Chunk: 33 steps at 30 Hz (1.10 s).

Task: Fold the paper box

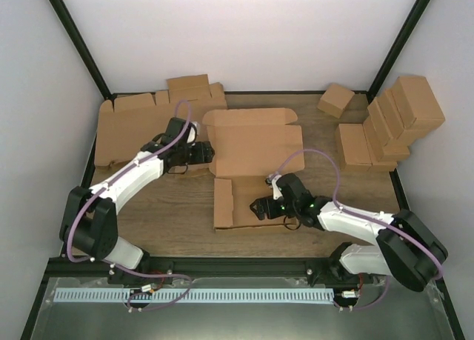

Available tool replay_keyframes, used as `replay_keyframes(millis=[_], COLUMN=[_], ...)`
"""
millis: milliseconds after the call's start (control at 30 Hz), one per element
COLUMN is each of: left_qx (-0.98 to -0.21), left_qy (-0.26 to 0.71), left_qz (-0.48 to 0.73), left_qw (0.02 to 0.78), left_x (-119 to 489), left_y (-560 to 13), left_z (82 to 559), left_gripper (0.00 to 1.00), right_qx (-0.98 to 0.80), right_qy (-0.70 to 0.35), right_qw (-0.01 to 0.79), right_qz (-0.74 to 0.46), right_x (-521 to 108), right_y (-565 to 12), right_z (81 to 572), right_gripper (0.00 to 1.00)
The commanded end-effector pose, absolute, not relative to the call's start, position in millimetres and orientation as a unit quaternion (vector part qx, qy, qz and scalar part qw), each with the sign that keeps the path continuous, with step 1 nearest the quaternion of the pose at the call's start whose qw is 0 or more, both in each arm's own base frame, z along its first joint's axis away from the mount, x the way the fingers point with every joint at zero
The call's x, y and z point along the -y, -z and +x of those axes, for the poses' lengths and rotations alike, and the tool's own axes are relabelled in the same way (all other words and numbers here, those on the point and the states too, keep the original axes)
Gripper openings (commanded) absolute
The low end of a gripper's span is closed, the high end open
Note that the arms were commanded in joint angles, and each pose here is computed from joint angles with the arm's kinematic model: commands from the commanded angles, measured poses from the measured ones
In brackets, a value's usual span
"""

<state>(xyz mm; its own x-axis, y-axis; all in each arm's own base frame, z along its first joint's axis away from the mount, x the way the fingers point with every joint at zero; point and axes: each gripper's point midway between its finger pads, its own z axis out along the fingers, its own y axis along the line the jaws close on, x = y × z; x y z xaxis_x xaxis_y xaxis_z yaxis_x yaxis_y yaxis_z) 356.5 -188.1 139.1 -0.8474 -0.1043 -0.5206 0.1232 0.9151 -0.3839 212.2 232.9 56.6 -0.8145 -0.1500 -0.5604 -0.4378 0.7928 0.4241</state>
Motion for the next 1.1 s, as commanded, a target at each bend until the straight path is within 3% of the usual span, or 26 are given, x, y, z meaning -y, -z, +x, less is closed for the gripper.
replay_keyframes(millis=[0, 167, 300, 500, 633, 1067], left_qx=[-0.933, -0.934, -0.936, -0.932, -0.926, -0.91], left_qy=[0.203, 0.189, 0.184, 0.2, 0.221, 0.196], left_qz=[0.02, 0.024, 0.028, 0.04, 0.056, 0.105], left_qw=[0.296, 0.302, 0.3, 0.301, 0.301, 0.35], left_x=[190.2, 190.2, 192.1, 201.8, 211.5, 213.4], left_y=[-147.8, -149.4, -147.2, -155.5, -162.3, -182.3], left_z=[372.3, 382.0, 388.6, 395.1, 393.9, 381.0], left_gripper=[0.79, 0.78, 0.68, 0.34, 0.05, 0.04], right_qx=[-0.919, -0.926, -0.929, -0.932, -0.93, -0.9], right_qy=[-0.278, -0.269, -0.265, -0.263, -0.257, -0.262], right_qw=[0.234, 0.221, 0.218, 0.211, 0.224, 0.319], right_qz=[-0.152, -0.143, -0.138, -0.135, -0.133, -0.142], right_x=[-233.8, -232.2, -232.6, -235.5, -237.3, -244.9], right_y=[-46.8, -39.9, -36.6, -33.0, -41.4, -136.0], right_z=[206.5, 205.9, 207.7, 209.5, 217.5, 272.6], right_gripper=[0.92, 0.91, 0.91, 0.89, 0.89, 0.91])
